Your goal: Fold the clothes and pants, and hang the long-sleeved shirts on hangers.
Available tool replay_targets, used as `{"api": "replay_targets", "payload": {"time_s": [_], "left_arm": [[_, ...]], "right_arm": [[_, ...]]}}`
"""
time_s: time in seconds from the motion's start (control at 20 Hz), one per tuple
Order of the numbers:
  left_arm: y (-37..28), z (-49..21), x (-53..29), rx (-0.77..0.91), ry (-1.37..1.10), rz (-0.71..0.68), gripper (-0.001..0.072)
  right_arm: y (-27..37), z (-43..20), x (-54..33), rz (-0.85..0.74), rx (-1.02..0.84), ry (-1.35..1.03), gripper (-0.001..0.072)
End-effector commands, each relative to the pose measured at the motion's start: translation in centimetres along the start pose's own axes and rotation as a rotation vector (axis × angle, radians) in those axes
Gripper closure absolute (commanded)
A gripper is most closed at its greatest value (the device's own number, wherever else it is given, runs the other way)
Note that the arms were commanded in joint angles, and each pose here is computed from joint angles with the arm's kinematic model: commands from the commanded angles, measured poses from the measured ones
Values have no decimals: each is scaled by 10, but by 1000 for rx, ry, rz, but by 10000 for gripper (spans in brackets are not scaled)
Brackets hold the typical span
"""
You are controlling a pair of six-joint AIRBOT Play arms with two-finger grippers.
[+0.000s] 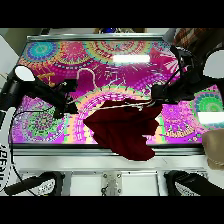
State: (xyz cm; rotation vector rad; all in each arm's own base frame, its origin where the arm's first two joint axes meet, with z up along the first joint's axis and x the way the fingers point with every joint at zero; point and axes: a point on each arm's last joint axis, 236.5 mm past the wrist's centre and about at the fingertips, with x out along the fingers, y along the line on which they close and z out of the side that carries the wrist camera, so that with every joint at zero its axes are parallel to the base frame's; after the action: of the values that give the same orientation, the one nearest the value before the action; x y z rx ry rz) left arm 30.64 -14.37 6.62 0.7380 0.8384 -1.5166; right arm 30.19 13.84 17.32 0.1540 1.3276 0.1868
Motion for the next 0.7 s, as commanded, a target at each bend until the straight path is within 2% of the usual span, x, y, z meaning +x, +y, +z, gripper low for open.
{"api": "replay_targets", "payload": {"time_s": [0.0, 0.3, 0.45, 0.65], "left_arm": [[11, 8, 11, 21, -4, 24, 688], [-2, 11, 6, 34, 1, -3, 688], [-5, 16, -2, 65, 0, 21, 688], [-13, 17, 0, 70, 2, -10, 688]], "right_arm": [[-2, -8, -2, -6, -34, 30, 696], [-25, 4, -3, -104, -9, -20, 696], [-23, 12, -3, -96, -6, -57, 696], [-23, 14, -3, -95, -7, -65, 696]]}}
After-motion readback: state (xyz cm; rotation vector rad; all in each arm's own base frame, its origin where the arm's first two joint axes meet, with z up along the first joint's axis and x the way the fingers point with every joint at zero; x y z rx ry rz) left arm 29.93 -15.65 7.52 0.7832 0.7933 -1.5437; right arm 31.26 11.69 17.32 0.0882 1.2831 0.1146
